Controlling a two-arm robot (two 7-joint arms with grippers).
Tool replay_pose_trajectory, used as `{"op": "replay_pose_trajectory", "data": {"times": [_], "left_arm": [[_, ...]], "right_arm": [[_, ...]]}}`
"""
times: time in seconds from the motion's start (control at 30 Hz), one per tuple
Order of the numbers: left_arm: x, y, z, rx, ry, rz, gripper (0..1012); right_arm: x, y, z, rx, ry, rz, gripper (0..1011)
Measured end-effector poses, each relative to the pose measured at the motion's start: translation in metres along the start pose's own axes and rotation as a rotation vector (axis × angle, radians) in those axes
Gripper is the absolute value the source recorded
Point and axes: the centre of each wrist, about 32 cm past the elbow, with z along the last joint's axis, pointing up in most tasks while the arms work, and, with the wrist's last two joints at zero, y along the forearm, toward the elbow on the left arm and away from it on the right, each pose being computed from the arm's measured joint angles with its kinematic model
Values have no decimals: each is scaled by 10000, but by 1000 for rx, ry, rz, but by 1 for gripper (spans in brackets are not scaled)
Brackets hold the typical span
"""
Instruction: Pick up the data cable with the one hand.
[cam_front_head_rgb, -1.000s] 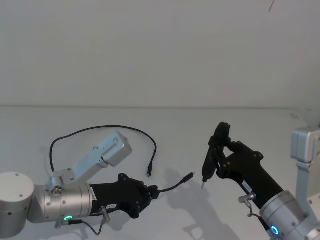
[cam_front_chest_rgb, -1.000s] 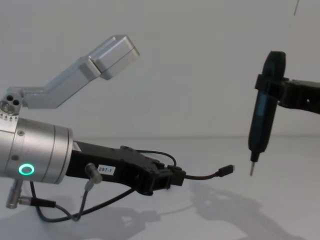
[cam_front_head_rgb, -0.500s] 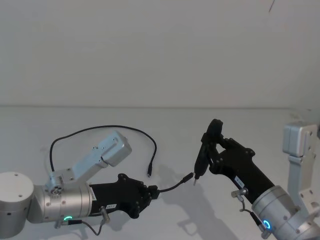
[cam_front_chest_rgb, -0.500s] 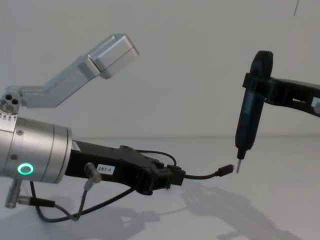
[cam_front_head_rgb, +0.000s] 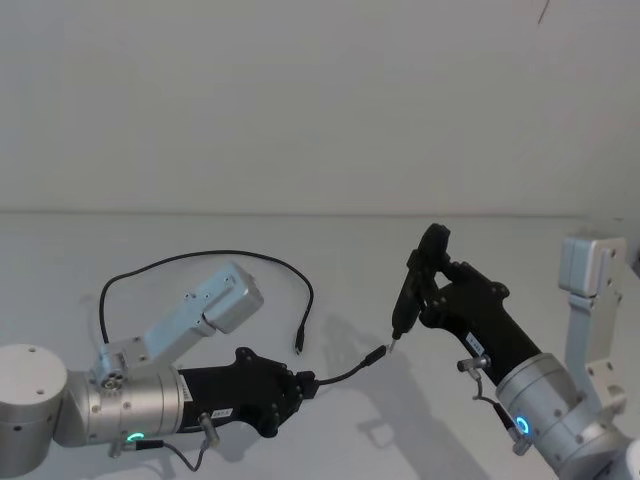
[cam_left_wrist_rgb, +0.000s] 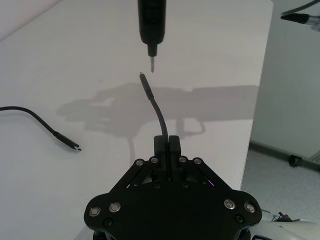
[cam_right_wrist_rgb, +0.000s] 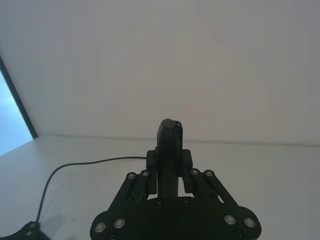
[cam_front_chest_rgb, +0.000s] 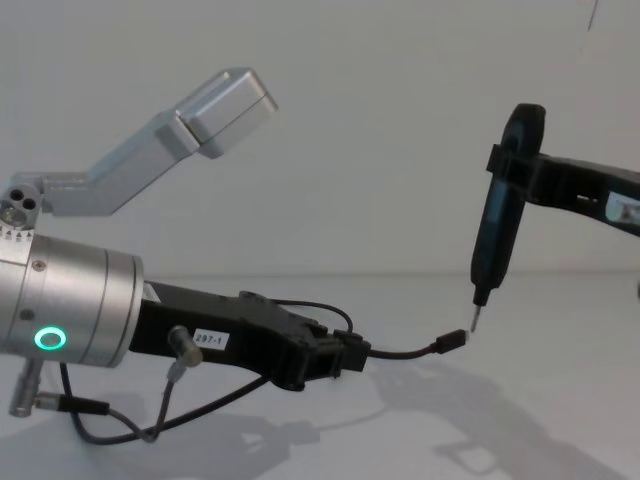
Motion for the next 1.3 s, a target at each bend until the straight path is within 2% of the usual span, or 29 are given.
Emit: {"op": "replay_pose_trajectory", "data": {"times": [0.47, 1.3], "left_arm": [[0, 1, 1, 0, -1, 0, 47], [0, 0, 1, 0, -1, 0, 47]], "right_arm": [[53, 92, -60, 4, -9, -34, 279], [-4, 125, -97, -13, -8, -23, 279]]}}
